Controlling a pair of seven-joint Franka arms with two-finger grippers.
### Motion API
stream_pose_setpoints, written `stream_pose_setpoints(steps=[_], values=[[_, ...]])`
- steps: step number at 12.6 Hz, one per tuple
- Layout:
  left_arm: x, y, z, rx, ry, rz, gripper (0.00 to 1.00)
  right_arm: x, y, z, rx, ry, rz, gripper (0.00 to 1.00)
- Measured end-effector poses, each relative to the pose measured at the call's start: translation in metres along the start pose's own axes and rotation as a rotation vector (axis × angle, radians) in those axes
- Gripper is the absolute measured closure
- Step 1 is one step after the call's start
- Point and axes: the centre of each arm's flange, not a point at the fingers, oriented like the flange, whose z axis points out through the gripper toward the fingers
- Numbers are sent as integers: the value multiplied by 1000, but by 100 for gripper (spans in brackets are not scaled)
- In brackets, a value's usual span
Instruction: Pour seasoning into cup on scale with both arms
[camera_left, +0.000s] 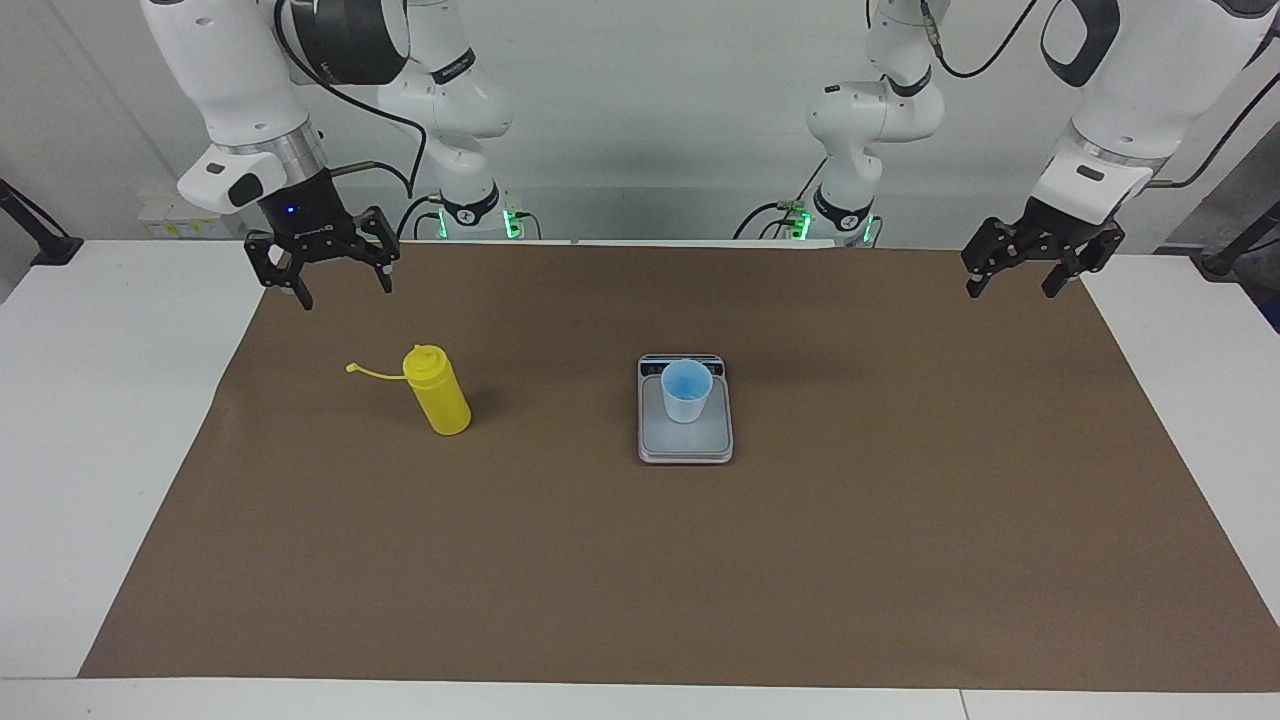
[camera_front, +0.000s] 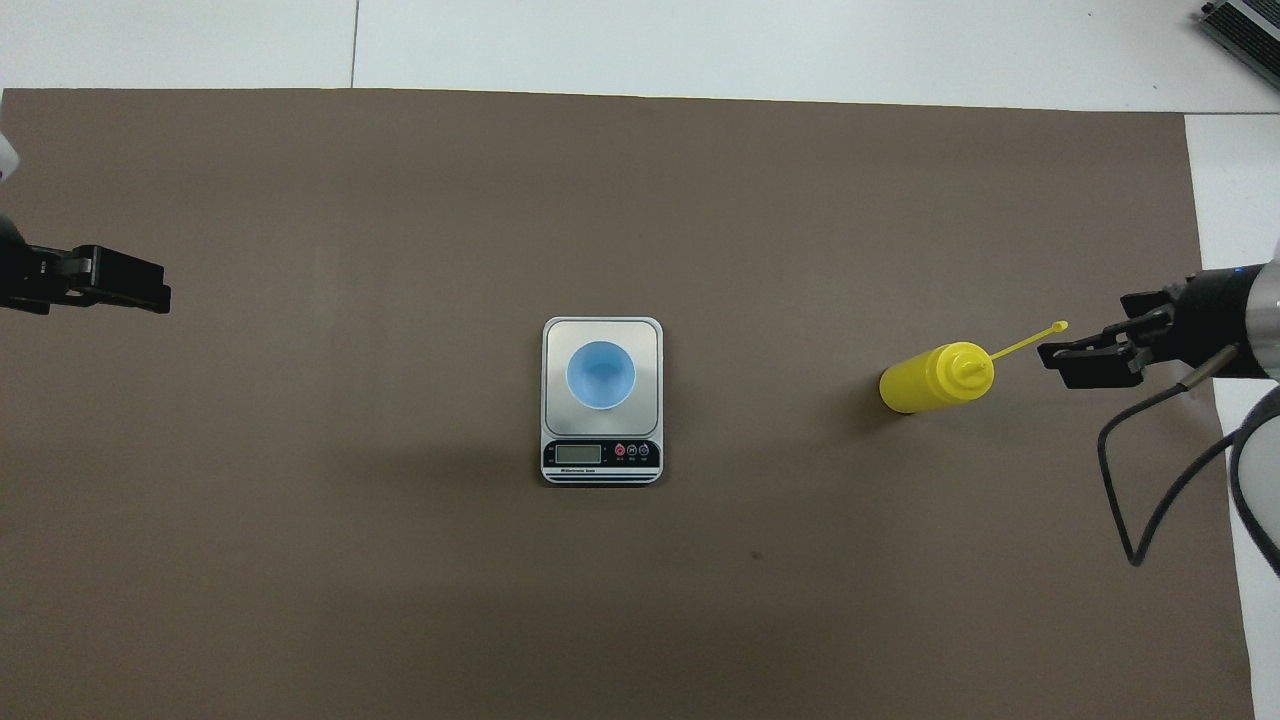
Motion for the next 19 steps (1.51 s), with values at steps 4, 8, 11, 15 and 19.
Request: stream_pose_setpoints(steps=[4, 8, 11, 15, 19], values=[[0, 6, 0, -1, 1, 11, 0, 6, -2, -21, -86, -54, 260, 0], [0, 7, 0, -1, 2, 13, 0, -1, -33, -20, -116, -127, 381, 0], [0, 7, 0, -1, 1, 12, 0, -6, -39, -22, -119, -141, 374, 0], [0, 5, 1, 0, -1, 8, 0, -5, -37, -16, -118, -142, 359, 0], [-2, 2, 5, 0, -10, 3, 0, -4, -29, -7, -111, -128, 299, 0]])
